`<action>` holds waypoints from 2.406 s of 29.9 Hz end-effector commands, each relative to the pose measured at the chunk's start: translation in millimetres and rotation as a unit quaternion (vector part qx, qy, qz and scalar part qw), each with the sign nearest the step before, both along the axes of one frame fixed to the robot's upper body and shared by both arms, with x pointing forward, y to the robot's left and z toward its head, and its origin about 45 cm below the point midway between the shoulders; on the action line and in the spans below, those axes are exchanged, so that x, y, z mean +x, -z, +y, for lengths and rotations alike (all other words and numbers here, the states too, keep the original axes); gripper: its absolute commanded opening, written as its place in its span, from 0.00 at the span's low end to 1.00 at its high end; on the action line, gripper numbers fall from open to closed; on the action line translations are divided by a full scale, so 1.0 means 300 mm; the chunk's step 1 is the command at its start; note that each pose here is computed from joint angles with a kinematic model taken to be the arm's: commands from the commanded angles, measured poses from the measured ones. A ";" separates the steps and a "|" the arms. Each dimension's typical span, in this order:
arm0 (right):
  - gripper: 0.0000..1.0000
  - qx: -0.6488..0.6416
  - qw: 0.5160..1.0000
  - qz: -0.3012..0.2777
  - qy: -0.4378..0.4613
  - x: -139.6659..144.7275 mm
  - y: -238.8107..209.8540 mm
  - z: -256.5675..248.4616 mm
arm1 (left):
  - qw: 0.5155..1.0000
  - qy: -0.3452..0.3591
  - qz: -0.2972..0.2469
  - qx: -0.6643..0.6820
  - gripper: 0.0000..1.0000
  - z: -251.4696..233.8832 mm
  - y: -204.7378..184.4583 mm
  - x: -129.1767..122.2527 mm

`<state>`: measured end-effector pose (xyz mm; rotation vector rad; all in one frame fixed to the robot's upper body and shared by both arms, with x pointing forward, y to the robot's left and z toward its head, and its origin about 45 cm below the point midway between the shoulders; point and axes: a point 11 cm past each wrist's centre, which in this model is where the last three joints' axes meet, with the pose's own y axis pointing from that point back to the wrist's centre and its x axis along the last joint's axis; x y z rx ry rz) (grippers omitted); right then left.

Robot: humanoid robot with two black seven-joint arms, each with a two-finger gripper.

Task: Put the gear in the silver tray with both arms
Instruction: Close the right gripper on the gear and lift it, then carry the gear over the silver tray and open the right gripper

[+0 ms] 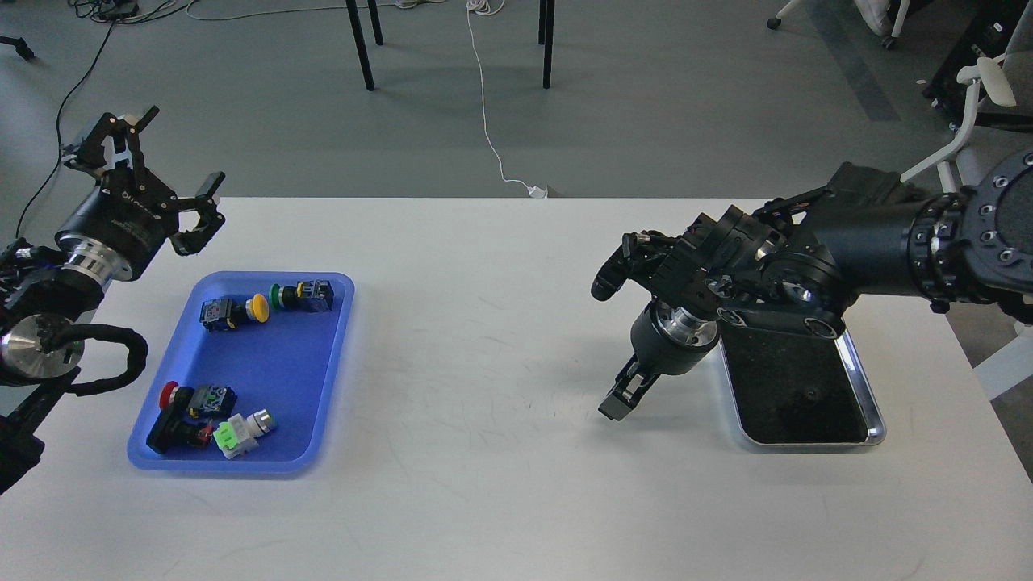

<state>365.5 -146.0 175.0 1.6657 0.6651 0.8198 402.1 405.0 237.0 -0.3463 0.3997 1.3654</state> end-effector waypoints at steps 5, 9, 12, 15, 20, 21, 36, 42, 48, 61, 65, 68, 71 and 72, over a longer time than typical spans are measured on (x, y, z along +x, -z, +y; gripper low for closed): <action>0.61 -0.013 1.000 -0.006 0.000 0.005 0.019 -0.014 | 1.000 -0.004 0.002 0.004 0.98 0.017 0.002 -0.008; 0.59 0.006 1.000 -0.010 -0.009 -0.010 0.054 -0.001 | 1.000 -0.004 0.002 0.005 0.98 0.019 0.001 -0.009; 0.57 0.005 1.000 -0.018 -0.009 0.002 0.053 0.000 | 1.000 -0.003 0.004 0.007 0.98 0.022 0.005 -0.012; 0.52 0.000 1.000 -0.025 -0.012 0.005 0.056 0.007 | 1.000 -0.005 0.010 0.008 0.98 0.030 0.019 -0.024; 0.46 -0.007 0.999 -0.031 -0.016 0.005 0.061 0.015 | 1.000 -0.004 0.009 0.013 0.98 0.045 0.014 -0.030; 0.46 -0.010 0.999 -0.031 -0.017 0.004 0.064 0.011 | 1.000 -0.004 0.009 0.014 0.98 0.047 0.013 -0.031; 0.30 -0.014 0.999 -0.025 -0.016 -0.005 0.080 0.001 | 1.000 -0.006 0.007 0.015 0.98 0.056 0.005 -0.031; 0.15 -0.014 0.999 -0.025 -0.016 -0.005 0.080 0.001 | 1.000 -0.006 0.006 0.017 0.98 0.061 0.001 -0.032; 0.13 -0.011 0.999 -0.036 -0.018 0.016 0.043 0.011 | 1.000 -0.003 0.005 0.017 0.98 0.059 0.000 -0.032; 0.13 -0.015 0.987 -0.109 0.113 0.161 -0.181 -0.402 | 1.000 -0.005 0.003 0.020 0.98 0.069 -0.011 -0.032; 0.14 -0.028 0.985 -0.127 0.117 0.133 -0.153 -0.554 | 1.000 -0.005 0.002 0.020 0.98 0.069 -0.013 -0.031; 0.15 -0.037 0.982 -0.141 0.119 0.132 -0.153 -0.624 | 1.000 -0.004 0.003 0.019 0.98 0.066 -0.011 -0.031; 0.15 -0.052 0.981 -0.140 0.122 0.119 -0.121 -0.674 | 1.000 -0.004 0.003 0.018 0.98 0.062 -0.009 -0.030; 0.15 -0.054 0.981 -0.140 0.126 0.117 -0.108 -0.690 | 1.000 -0.003 0.003 0.018 0.98 0.062 -0.007 -0.030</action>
